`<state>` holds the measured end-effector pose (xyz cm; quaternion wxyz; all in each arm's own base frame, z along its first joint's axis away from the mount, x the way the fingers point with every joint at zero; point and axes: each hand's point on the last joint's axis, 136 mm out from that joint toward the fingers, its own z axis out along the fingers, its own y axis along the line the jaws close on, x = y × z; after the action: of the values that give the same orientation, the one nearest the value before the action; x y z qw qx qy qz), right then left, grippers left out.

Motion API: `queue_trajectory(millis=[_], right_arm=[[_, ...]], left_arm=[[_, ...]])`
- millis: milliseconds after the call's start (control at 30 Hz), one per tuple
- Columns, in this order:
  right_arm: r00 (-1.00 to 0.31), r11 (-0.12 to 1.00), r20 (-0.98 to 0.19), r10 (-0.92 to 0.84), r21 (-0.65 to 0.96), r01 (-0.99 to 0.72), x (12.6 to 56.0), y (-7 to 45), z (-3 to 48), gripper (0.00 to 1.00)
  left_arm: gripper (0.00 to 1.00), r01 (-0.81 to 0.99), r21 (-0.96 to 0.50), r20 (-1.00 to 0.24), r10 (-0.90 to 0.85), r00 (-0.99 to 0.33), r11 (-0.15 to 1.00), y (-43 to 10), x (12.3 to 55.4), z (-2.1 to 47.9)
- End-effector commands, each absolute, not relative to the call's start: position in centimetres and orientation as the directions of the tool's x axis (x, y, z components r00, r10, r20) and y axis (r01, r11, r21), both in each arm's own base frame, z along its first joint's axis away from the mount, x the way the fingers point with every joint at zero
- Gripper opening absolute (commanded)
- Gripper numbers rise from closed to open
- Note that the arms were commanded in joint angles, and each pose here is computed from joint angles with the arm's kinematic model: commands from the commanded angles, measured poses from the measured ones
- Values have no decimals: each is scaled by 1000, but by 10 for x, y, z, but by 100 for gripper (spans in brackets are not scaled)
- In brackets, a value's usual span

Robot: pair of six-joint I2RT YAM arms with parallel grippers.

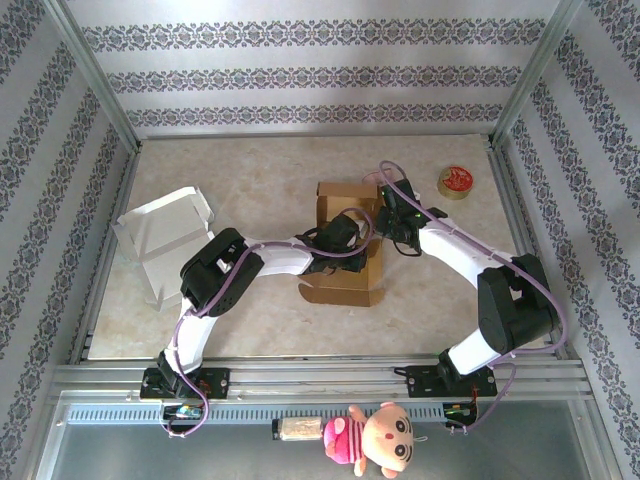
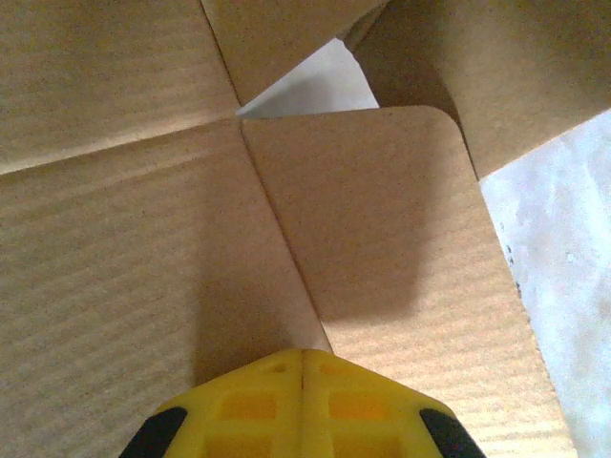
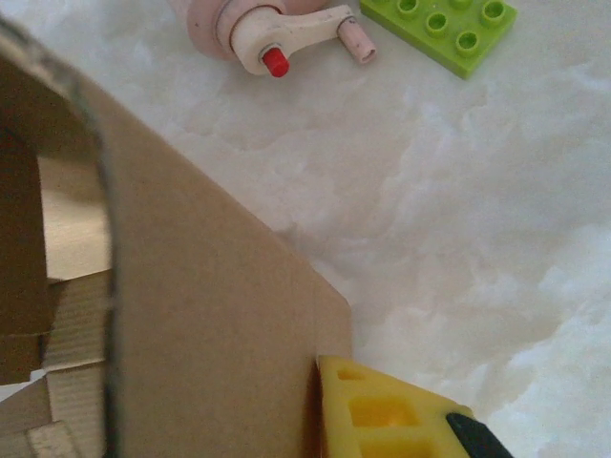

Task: Fold the paper box

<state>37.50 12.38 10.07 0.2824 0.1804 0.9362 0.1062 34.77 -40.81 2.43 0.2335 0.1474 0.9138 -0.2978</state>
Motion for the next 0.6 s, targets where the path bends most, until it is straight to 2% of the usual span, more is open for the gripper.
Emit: queue_trajectory(millis=[0,100,333,567], right_arm=[[-744,881,-498,445,390,266,385,132,133,14],[-750,894,-506,425,363,262,385,129,128,14],[-761,931,-540,359,264,253,386,118,108,14],[-776,944,-537,329,216,251,387,115,97,14]], left_arm=[[0,359,-390,-422,181,-888,848,-380,337,-26],[0,375,-413,-437,181,-881,830,-385,338,-17],[1,436,-530,-547,100,-831,728,-407,345,46],[4,453,-583,-576,49,-816,674,-418,348,68]])
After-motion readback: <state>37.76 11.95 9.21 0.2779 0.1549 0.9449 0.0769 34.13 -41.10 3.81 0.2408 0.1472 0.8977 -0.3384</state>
